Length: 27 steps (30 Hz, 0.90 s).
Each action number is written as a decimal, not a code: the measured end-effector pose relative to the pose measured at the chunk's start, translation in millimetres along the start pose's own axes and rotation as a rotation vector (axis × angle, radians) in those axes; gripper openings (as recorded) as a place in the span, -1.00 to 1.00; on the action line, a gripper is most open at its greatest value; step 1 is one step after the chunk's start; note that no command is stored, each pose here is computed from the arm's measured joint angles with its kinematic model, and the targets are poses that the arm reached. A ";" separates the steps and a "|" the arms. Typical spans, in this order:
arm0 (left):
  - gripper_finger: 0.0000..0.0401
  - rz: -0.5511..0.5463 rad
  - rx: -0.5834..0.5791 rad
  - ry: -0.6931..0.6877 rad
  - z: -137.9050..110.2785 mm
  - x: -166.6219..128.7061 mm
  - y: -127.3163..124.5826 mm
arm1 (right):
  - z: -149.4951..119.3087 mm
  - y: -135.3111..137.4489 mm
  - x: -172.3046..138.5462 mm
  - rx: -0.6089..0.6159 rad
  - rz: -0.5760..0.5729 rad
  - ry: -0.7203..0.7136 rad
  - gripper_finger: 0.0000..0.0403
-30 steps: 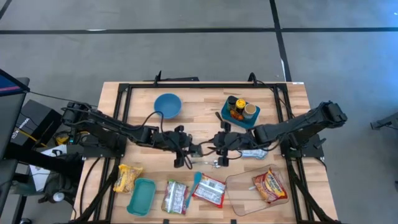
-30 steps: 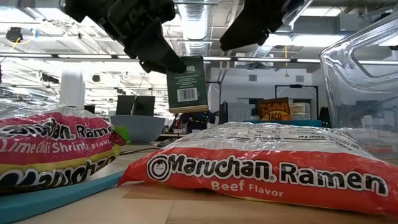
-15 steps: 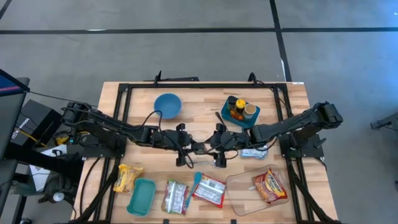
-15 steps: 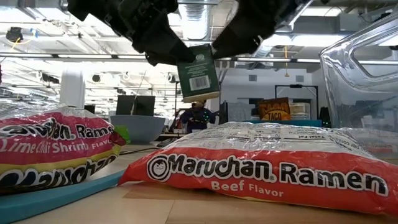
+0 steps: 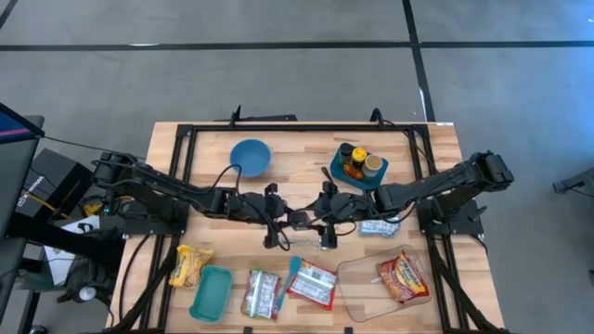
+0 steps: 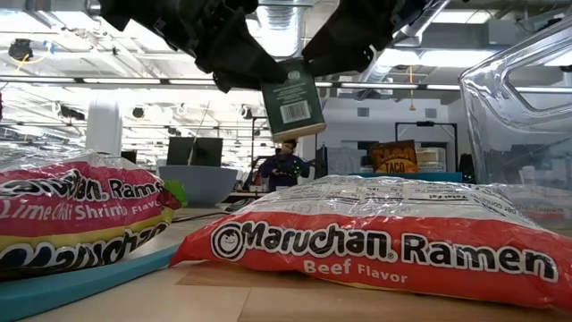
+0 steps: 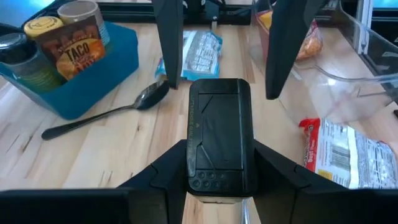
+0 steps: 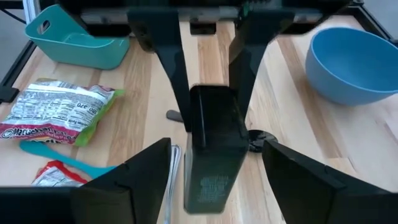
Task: Pick & Place Food Item
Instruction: Put the black seasoning can into the blue bin
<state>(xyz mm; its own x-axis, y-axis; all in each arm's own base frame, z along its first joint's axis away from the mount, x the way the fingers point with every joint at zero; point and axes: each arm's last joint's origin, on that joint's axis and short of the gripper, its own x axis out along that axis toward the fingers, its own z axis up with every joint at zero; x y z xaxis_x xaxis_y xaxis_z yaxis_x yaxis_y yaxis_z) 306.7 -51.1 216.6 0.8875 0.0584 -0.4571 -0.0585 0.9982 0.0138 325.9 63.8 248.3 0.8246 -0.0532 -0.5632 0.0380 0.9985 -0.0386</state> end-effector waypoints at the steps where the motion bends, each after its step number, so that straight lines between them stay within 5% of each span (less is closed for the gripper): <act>1: -0.32 -0.001 0.001 0.003 -1.1 1.5 -0.3 | 0.1 0.0 0.0 0.000 0.000 -0.001 0.23; 27: -0.32 -0.022 0.010 -0.066 2.6 7.8 -1.7 | -4.2 1.1 3.3 0.040 0.017 0.034 0.23</act>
<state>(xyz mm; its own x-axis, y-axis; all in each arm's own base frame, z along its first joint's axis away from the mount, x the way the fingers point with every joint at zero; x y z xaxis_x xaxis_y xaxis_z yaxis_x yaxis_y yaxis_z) 314.9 -52.3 215.3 0.9168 0.0367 -0.3977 -0.0341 0.9993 0.0135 326.3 64.6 242.9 0.8059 -0.0356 -0.5909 0.0473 0.9989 0.0044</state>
